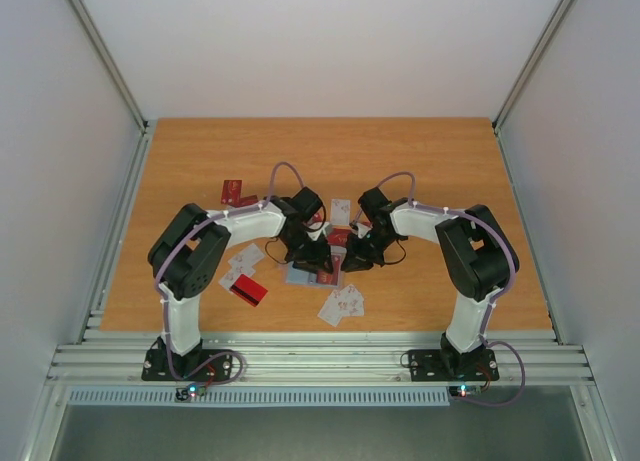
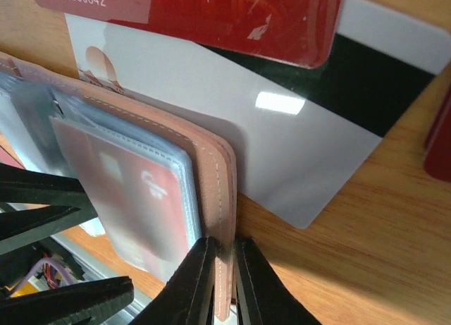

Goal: Put the credit cards into the card holder

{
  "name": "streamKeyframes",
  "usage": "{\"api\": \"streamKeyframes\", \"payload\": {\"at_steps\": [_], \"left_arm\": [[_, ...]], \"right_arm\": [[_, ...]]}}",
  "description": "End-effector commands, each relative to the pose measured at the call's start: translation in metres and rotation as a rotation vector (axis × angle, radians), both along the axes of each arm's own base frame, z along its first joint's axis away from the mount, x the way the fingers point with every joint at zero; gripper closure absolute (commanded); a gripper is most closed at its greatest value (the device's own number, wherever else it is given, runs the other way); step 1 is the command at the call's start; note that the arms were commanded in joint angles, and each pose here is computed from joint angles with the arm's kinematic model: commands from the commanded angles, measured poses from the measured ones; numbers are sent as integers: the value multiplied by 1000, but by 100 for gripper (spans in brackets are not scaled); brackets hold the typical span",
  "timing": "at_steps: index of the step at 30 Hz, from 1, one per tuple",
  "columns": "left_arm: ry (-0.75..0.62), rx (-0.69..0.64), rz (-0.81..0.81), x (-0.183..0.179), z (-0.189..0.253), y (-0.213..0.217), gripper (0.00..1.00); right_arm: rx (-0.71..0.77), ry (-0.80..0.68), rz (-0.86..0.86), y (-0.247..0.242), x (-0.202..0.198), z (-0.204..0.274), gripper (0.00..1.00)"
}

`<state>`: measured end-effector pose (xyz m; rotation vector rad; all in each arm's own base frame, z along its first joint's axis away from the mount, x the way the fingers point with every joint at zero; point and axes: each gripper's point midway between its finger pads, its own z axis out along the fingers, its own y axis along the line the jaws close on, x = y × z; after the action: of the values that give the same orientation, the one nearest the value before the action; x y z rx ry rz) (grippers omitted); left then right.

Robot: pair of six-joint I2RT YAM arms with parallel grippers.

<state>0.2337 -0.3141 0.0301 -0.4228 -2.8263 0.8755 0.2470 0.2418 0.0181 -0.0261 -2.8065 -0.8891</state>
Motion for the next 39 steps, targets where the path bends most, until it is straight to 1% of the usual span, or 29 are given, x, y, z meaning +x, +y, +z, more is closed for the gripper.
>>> {"api": "streamKeyframes", "payload": {"at_steps": [1, 5, 7, 9, 12, 16, 19, 22, 24, 25, 27, 29, 31, 34, 36, 37, 39], "left_arm": [[3, 97, -16, -3, -4, 11, 51], [-25, 122, -33, -3, 10, 18, 44], [-38, 131, -39, -2, 17, 20, 36], [-49, 132, -41, -1, 24, 20, 31], [-58, 119, -50, -2, 37, 20, 28], [-111, 155, -45, -2, 54, 33, 24], [-188, 201, -47, 1, 69, 49, 21], [-277, 325, -69, 8, 70, 78, 16], [-315, 406, -85, 12, 65, 97, 16], [-327, 448, -96, 13, 62, 105, 16], [-352, 520, -111, 16, 54, 119, 18], [-363, 559, -112, 17, 47, 127, 20], [-365, 582, -112, 18, 39, 132, 24], [-382, 654, -87, 23, 30, 143, 30], [-396, 655, -58, 26, 26, 143, 34], [-398, 653, -49, 26, 24, 143, 36], [-401, 657, -26, 29, 19, 142, 45]], "right_arm": [[-25, -23, 12, -2, 4, -4, 89], [-29, -37, 16, -4, 6, 0, 89], [-26, -41, 14, -5, 8, 1, 89], [-25, -41, 15, -4, 9, 2, 89], [-23, -46, 12, -4, 12, 6, 89], [-16, -71, 29, -7, 16, 13, 89], [-7, -89, 21, -10, 18, 21, 88], [14, -99, 13, -12, 15, 25, 81], [39, -96, 7, -10, 12, 26, 75], [47, -95, 2, -9, 11, 26, 74], [54, -88, 1, -10, 8, 24, 73], [54, -84, 2, -10, 5, 23, 73], [54, -81, 1, -11, 3, 22, 73], [51, -62, -24, -13, 0, 21, 73], [53, -59, -30, -13, -2, 21, 72], [55, -57, -32, -13, -3, 21, 72], [56, -54, -32, -14, -5, 20, 72]]}}
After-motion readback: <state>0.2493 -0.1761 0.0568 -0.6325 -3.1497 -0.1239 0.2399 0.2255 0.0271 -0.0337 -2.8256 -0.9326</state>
